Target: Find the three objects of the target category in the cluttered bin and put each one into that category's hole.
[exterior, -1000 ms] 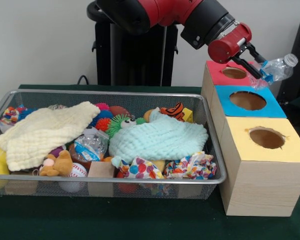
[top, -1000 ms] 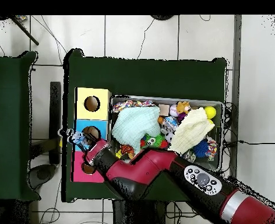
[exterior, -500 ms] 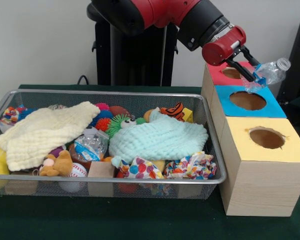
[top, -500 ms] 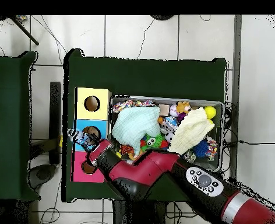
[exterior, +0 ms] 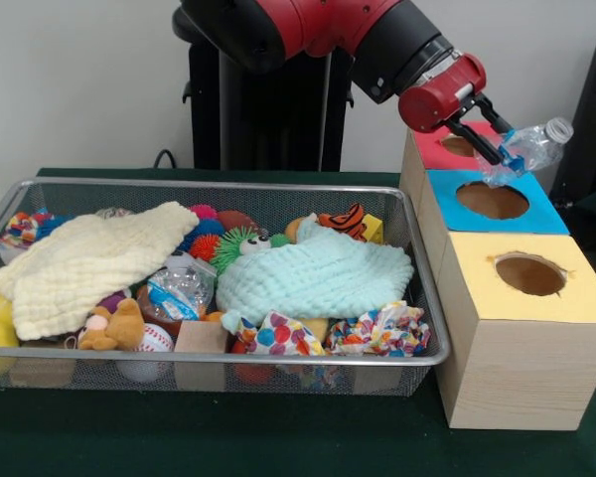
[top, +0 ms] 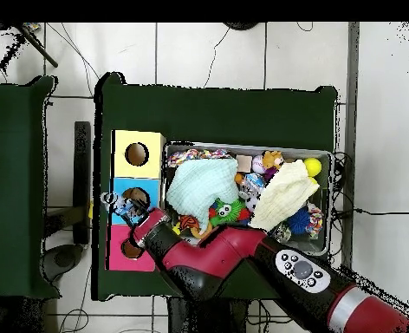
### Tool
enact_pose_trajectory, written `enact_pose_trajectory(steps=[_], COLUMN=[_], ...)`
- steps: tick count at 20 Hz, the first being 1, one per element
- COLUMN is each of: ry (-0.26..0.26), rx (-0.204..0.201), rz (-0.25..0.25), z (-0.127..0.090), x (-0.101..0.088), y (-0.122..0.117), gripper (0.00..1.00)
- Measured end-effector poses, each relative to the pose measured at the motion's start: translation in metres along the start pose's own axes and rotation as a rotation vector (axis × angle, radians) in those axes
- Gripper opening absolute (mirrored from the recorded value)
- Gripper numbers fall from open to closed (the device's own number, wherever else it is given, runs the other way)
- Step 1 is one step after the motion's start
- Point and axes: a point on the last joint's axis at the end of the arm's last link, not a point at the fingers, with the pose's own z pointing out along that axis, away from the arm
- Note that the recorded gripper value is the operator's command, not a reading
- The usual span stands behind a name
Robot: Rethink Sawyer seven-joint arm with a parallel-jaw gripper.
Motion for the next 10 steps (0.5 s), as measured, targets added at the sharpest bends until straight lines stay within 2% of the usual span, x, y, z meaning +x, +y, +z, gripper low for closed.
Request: enact_pose_trajectory(steps=[10], ry=[0.029], rx=[-0.001], rz=[-0.001], z=[0.0002], x=[0.0086], y=[0.0046], gripper=[0.00])
